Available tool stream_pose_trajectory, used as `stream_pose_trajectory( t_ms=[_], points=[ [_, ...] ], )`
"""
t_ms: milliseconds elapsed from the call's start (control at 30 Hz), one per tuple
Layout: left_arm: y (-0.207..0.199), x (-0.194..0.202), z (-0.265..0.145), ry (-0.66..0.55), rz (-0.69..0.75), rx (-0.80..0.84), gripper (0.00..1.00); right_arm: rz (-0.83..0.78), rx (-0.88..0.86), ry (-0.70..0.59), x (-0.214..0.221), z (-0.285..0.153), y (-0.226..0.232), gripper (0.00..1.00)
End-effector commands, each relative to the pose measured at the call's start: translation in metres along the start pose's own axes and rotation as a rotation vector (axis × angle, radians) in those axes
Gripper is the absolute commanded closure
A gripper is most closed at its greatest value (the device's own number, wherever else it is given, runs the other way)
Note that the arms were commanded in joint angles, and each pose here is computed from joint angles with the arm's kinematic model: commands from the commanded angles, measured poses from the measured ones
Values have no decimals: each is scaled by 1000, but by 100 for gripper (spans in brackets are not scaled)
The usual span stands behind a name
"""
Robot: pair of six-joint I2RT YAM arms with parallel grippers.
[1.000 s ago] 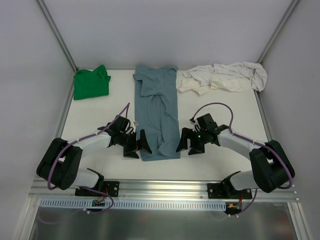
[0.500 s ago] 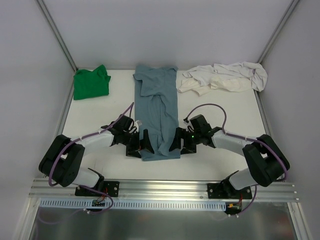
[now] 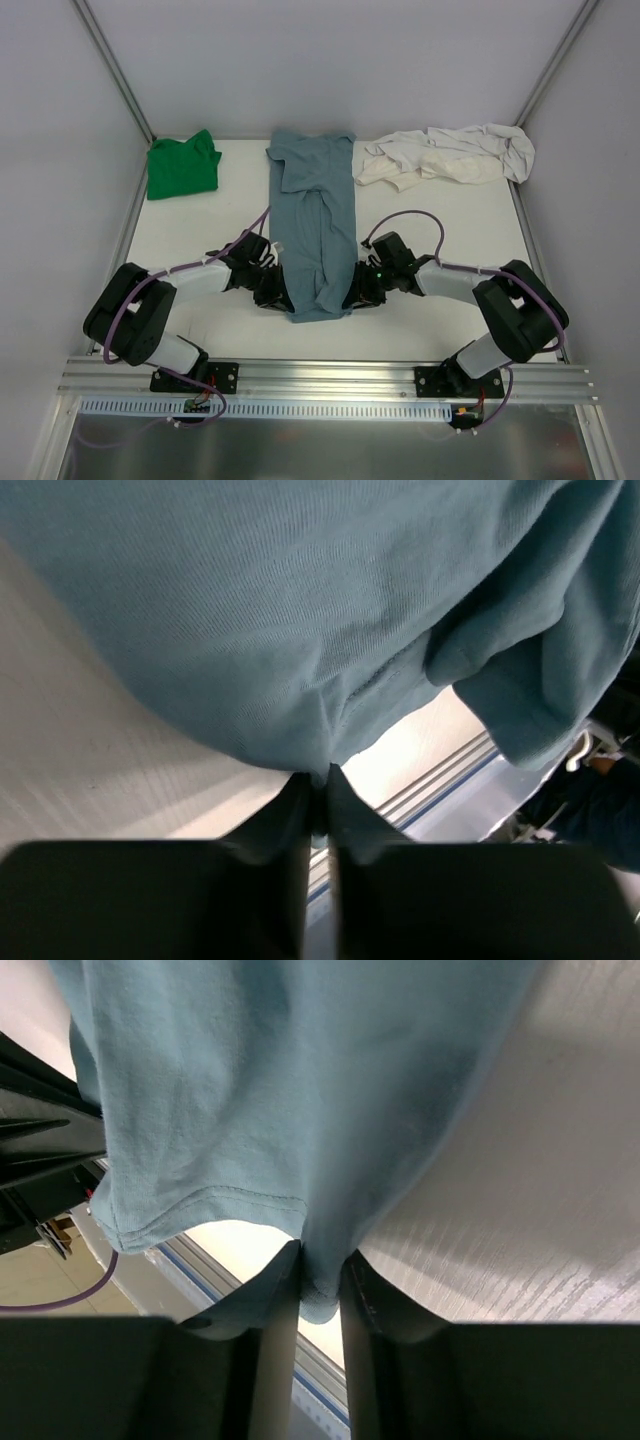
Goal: Fold and stack the t-shirts
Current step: Grab the bottom of the folded rectangular tshirt with both arms
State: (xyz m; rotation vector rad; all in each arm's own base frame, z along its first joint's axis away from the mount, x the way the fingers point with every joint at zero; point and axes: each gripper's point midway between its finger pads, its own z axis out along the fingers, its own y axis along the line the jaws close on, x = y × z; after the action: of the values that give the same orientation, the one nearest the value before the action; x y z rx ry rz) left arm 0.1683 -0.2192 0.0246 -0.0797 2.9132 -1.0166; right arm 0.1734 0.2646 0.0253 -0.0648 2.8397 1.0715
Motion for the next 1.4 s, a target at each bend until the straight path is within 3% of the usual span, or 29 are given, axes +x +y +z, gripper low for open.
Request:
stream_pose_trajectory(
  t_ms=[0,133,633,967,1367],
  points=[
    [-4,-7,2,-25,39,-2,100,-20,7,-13,-4,-3,4,76],
    [-10,-11,0,-35,39,7,100,-31,18,7,-2,-7,7,86],
    [-46,-5,-40,-52,15,59,100,-44,90,172,50,-55,-2,90],
    [-54,12,-67,-67,-8,72,100,-59,68,244,59,-65,6,92],
    [-50,20,-67,-68,-30,72,100,-81,64,278,58,-70,13,94]
  ],
)
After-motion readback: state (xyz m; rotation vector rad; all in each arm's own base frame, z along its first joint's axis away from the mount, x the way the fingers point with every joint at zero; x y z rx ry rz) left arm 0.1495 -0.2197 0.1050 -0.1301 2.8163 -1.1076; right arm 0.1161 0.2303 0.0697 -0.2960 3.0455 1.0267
